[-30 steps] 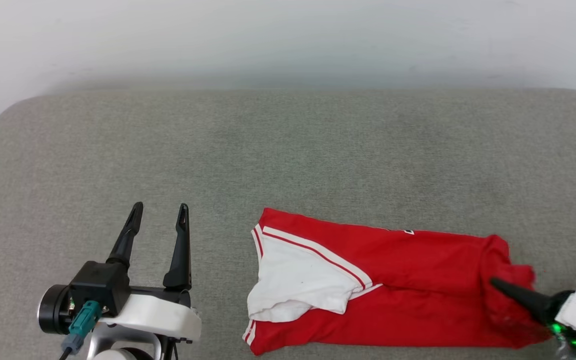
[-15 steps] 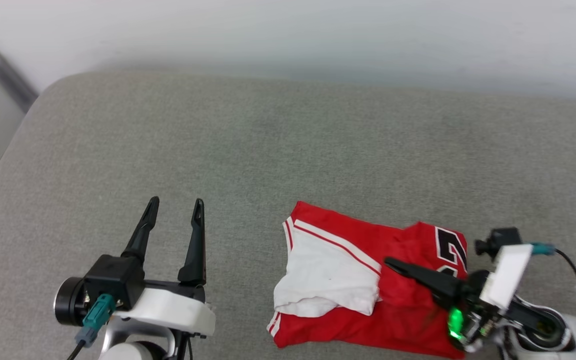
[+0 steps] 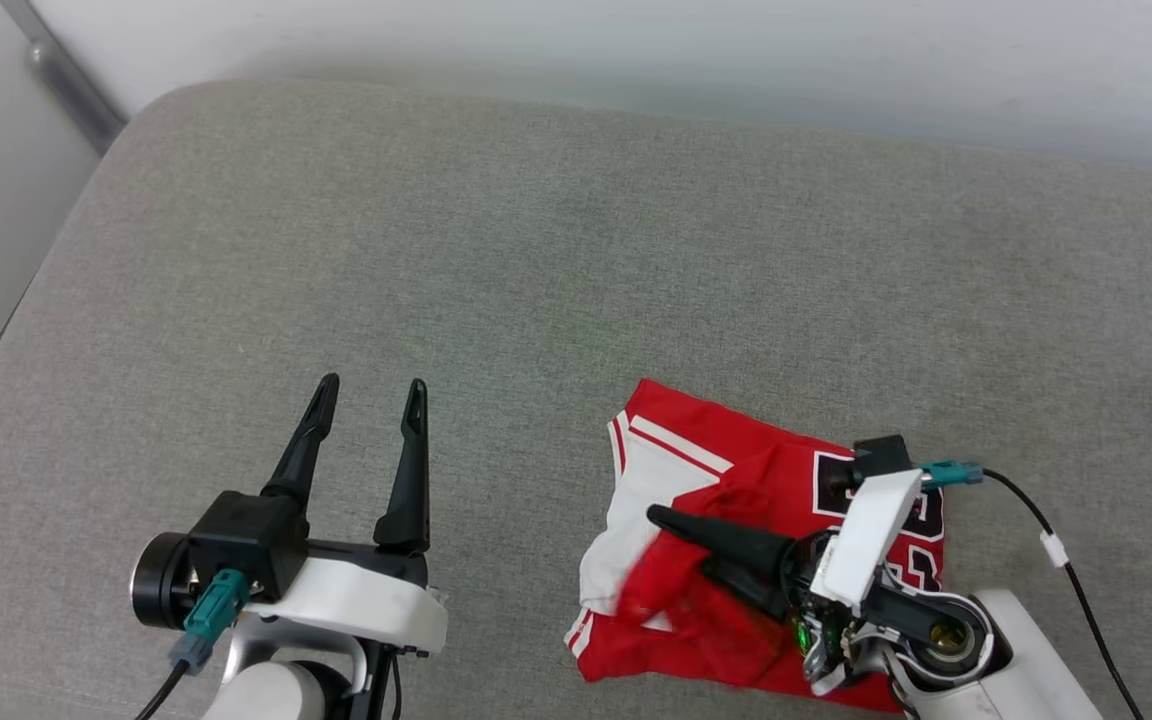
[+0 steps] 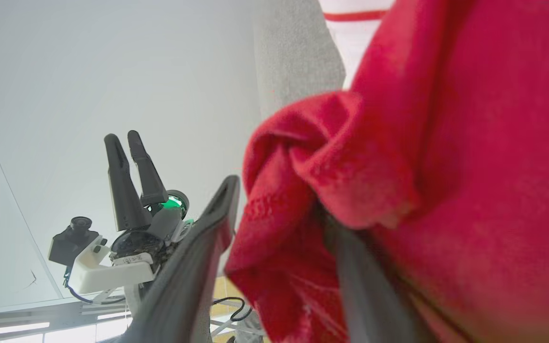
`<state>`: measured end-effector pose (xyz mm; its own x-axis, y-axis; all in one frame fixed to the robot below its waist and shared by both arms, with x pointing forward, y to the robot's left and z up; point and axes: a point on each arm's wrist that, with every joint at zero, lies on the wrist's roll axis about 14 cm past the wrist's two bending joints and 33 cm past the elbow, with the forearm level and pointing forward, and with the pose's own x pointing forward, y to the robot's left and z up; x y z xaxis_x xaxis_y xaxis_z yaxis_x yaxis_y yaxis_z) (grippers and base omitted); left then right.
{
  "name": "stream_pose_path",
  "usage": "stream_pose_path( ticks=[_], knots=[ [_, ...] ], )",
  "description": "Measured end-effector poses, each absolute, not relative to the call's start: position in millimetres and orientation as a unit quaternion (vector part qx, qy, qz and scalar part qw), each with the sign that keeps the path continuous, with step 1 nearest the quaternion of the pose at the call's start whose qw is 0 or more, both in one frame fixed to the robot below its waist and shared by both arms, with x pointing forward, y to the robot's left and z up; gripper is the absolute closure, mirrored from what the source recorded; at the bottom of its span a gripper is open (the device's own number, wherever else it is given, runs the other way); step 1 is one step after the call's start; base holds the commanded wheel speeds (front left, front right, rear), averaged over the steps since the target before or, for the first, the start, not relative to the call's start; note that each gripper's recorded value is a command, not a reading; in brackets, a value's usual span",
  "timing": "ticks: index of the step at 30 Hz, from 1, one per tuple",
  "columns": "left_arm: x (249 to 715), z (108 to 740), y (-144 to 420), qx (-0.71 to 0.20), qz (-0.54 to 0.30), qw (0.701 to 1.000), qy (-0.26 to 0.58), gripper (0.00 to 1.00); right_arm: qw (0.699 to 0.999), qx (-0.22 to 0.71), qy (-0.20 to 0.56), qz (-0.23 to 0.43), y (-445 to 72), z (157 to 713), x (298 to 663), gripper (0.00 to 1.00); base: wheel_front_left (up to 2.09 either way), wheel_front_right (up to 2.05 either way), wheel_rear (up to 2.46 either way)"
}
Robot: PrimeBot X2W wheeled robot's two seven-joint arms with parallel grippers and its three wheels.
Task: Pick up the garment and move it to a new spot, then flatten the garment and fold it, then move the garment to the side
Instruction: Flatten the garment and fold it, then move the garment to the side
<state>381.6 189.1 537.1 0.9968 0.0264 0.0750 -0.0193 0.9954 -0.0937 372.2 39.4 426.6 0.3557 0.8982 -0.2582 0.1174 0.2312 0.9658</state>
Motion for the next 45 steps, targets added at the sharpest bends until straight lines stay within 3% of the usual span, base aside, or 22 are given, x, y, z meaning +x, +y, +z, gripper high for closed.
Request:
stream_pose_path(
  ticks=[3, 8, 17, 23, 34, 41, 45],
  knots=[
    [382, 536, 188, -0.046, 0.009, 0.998, -0.038, 0.0, 0.63, 0.529, 0.467, 0.324, 45, 433, 372, 0.0, 0.0, 0.0, 0.0],
    [385, 538, 182, -0.047, -0.002, 0.998, -0.041, 0.0, 0.684, 0.484, 0.415, 0.354, 46, 461, 386, 0.0, 0.0, 0.0, 0.0],
    [387, 544, 174, -0.049, -0.013, 0.997, -0.051, 0.0, 0.875, 0.2, 0.288, 0.333, -22, 463, 412, 0.0, 0.0, 0.0, 0.0],
    [389, 545, 169, -0.048, -0.019, 0.997, -0.053, 0.0, 0.946, 0.062, 0.208, 0.241, -105, 465, 431, 0.0, 0.0, 0.0, 0.0],
    [386, 543, 161, -0.046, -0.03, 0.997, -0.054, 0.0, 0.997, 0.033, 0.041, 0.06, -215, 522, 413, 0.0, 0.0, 0.0, 0.0],
    [374, 535, 163, -0.043, -0.028, 0.998, -0.047, 0.0, 0.998, 0.035, -0.034, 0.041, -210, 556, 380, 0.0, 0.0, 0.0, 0.0],
    [366, 530, 165, -0.041, -0.026, 0.998, -0.042, 0.0, 0.998, 0.039, -0.039, 0.038, -204, 558, 362, 0.0, 0.0, 0.0, 0.0]
  ],
)
